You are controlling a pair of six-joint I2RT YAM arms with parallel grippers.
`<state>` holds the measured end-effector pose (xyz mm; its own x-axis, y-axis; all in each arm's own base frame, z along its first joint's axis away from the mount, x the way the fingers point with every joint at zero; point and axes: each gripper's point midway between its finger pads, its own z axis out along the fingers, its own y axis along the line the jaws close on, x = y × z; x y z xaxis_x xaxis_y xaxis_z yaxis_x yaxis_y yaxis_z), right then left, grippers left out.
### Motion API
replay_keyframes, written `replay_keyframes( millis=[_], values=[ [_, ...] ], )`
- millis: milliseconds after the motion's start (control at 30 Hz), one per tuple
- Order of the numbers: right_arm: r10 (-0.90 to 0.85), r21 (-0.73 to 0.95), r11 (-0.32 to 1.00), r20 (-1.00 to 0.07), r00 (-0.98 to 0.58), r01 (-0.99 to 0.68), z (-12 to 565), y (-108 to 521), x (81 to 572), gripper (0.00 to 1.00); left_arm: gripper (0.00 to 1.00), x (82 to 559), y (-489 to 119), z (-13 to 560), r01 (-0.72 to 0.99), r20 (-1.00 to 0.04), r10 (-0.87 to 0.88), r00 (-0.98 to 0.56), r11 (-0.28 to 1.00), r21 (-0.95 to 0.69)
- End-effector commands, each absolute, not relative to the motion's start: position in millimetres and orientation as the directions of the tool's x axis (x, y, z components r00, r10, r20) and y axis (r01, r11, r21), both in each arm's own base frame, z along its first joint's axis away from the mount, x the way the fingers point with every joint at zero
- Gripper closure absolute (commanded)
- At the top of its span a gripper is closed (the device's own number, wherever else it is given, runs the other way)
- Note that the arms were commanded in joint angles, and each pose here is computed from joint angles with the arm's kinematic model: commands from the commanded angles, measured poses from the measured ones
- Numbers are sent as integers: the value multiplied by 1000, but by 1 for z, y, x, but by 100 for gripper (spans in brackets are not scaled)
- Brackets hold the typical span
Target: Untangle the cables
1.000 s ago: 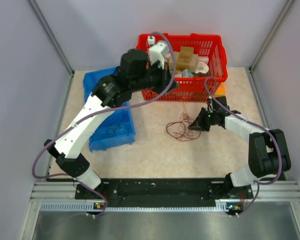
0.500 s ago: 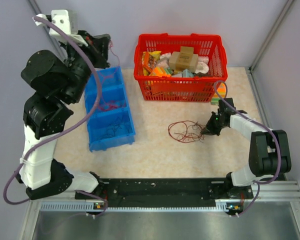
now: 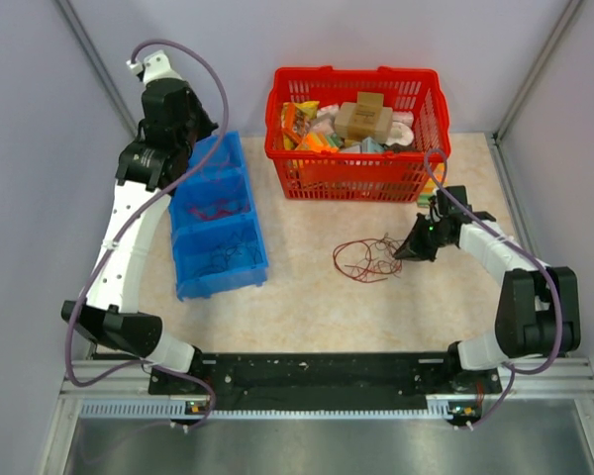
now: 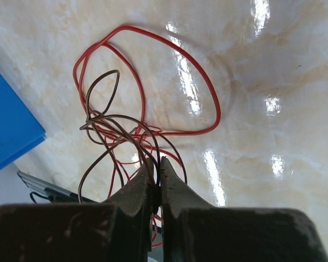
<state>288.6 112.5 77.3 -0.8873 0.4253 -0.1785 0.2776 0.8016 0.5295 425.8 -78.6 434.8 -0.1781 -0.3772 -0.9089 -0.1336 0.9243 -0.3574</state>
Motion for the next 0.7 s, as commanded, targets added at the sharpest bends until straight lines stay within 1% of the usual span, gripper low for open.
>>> replay_keyframes(
  millis=[0,133,267,433,500,600,667],
  values=[
    [408,559,798,-229,-884,224,105,115,292,98,100,441,-55,438,-183,-855,-511,-92,852,-490],
    [397,549,807,-228,-889,219,107,113,288,98,100,443,-32,393,-324,-784,-612,-100,765,-556],
    [388,544,812,-229,-893,214,108,113,287,98,100,444,-28,357,-392,-736,-665,-128,715,-578],
    [385,533,816,-213,-898,224,103,112,287,98,100,447,-18,302,-515,-630,-762,-152,605,-607],
    [380,535,816,-211,-901,219,103,113,286,98,100,450,-14,289,-536,-603,-784,-148,576,-617],
    [374,534,818,-214,-903,212,104,112,286,98,99,464,-14,276,-519,-583,-789,-195,587,-621],
    [366,531,822,-215,-905,206,103,112,284,98,87,467,-15,264,-551,-546,-803,-238,575,-605]
  ],
)
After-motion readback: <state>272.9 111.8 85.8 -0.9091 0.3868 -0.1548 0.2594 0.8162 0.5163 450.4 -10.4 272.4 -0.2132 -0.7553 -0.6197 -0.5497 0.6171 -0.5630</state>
